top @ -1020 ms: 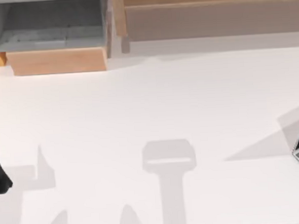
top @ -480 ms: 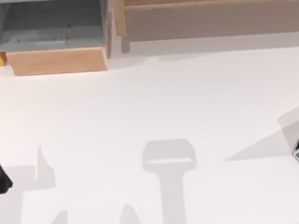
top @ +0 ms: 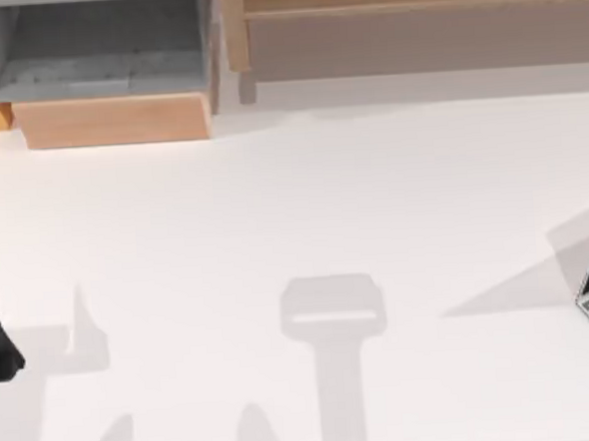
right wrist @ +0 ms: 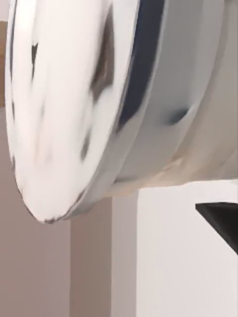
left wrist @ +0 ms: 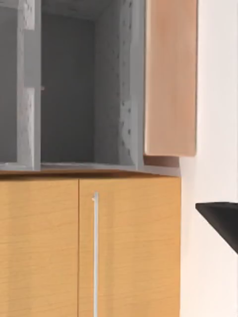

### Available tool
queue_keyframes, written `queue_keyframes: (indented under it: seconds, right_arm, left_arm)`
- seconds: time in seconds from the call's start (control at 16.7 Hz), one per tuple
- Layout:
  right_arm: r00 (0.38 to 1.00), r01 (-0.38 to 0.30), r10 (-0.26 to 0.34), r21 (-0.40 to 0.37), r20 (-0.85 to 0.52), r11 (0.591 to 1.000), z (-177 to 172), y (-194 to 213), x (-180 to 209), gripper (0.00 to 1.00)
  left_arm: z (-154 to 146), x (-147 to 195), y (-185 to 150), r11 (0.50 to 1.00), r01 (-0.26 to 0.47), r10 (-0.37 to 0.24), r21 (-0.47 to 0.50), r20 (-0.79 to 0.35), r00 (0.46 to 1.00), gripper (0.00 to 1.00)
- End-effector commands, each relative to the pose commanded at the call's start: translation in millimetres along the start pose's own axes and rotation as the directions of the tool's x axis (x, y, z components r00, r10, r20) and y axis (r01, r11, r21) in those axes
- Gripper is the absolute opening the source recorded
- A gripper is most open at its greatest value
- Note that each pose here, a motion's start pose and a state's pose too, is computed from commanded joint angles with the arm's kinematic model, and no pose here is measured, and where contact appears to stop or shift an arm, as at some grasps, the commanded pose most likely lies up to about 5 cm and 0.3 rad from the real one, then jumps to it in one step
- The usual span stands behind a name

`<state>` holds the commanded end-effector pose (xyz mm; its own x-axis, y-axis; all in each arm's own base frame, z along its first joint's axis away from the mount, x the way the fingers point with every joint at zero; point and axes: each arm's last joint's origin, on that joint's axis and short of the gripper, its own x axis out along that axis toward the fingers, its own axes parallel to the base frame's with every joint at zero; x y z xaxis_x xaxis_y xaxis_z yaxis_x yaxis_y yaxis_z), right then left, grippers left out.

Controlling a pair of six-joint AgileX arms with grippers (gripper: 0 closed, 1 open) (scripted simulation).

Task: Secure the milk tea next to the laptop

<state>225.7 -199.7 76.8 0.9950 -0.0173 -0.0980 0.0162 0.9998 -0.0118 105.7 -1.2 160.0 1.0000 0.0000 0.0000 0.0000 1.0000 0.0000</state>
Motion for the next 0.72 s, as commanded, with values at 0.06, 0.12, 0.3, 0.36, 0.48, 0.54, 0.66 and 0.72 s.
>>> queue_keyframes:
  seconds: [0.06, 0.12, 0.3, 0.36, 0.48, 0.54, 0.66, 0.72]
  right_arm:
    - [1.000, 0.000, 0.000, 0.000, 0.000, 1.000, -0.1, 1.1, 8.8, 1.00]
    - [1.000, 0.000, 0.000, 0.000, 0.000, 1.000, -0.3, 2.0, 14.8, 1.00]
    - [1.000, 0.000, 0.000, 0.000, 0.000, 1.000, -0.4, 2.3, 17.1, 1.00]
    - [1.000, 0.000, 0.000, 0.000, 0.000, 1.000, -0.4, 2.3, 17.1, 1.00]
    - [1.000, 0.000, 0.000, 0.000, 0.000, 1.000, -0.4, 2.3, 17.1, 0.85]
    - [1.000, 0.000, 0.000, 0.000, 0.000, 1.000, -0.4, 2.3, 17.1, 0.77]
    - [1.000, 0.000, 0.000, 0.000, 0.000, 1.000, -0.4, 2.3, 17.1, 0.62]
    - [1.000, 0.000, 0.000, 0.000, 0.000, 1.000, -0.4, 2.3, 17.1, 0.55]
  left_arm:
    - [0.0, 0.0, 0.0, 1.000, 0.000, 0.000, 0.000, 0.000, 1.000, 1.00]
    - [0.0, 0.0, 0.0, 1.000, 0.000, 0.000, 0.000, 0.000, 1.000, 1.00]
    - [0.0, 0.0, 0.0, 1.000, 0.000, 0.000, 0.000, 0.000, 1.000, 1.00]
    - [0.0, 0.0, 0.0, 1.000, 0.000, 0.000, 0.000, 0.000, 1.000, 1.00]
    - [0.0, 0.0, 0.0, 1.000, 0.000, 0.000, 0.000, 0.000, 1.000, 1.00]
    - [0.0, 0.0, 0.0, 1.000, 0.000, 0.000, 0.000, 0.000, 1.000, 1.00]
    - [0.0, 0.0, 0.0, 1.000, 0.000, 0.000, 0.000, 0.000, 1.000, 1.00]
    - [0.0, 0.0, 0.0, 1.000, 0.000, 0.000, 0.000, 0.000, 1.000, 1.00]
